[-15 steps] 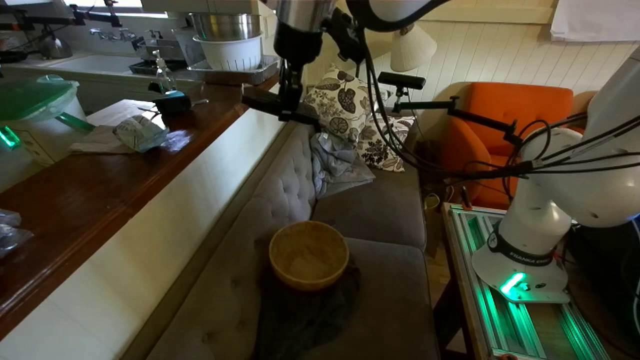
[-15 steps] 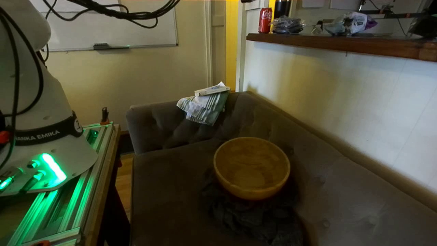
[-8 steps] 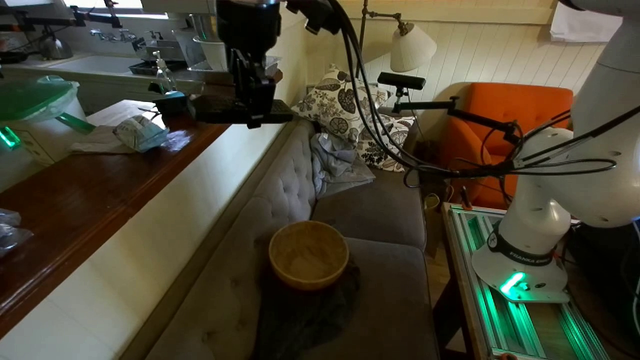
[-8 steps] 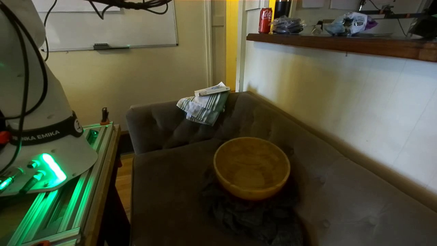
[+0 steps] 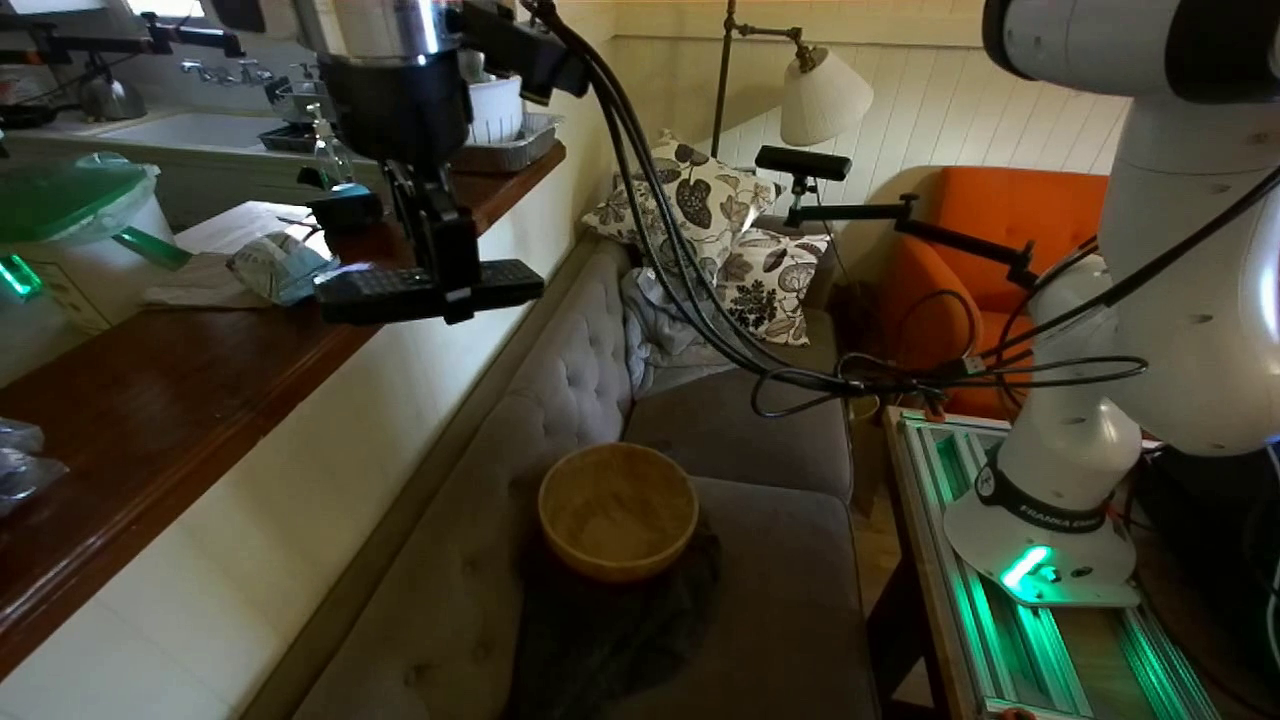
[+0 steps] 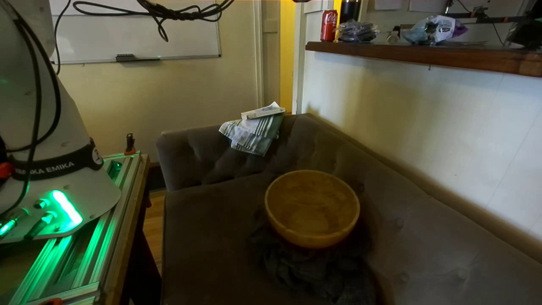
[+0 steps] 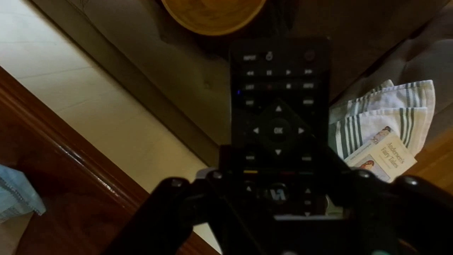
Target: Put the black remote control on the counter.
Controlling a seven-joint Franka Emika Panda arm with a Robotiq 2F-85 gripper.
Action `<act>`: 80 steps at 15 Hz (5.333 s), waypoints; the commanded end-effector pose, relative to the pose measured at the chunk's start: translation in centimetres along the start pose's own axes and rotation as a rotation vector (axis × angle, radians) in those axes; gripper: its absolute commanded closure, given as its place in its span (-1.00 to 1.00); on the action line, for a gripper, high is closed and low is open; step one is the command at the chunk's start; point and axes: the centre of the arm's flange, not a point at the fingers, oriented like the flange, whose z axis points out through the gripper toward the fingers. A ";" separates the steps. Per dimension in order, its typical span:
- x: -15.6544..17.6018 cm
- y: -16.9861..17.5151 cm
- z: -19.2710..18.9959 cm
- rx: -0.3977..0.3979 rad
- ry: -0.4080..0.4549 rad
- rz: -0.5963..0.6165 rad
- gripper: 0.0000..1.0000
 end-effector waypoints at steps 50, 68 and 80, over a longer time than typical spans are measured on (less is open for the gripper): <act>15.9 12.9 5.3 -0.350 0.561 0.830 0.28; 16.0 12.1 11.5 -0.356 0.462 0.754 0.28; 18.2 10.6 11.7 -0.353 0.475 0.795 0.28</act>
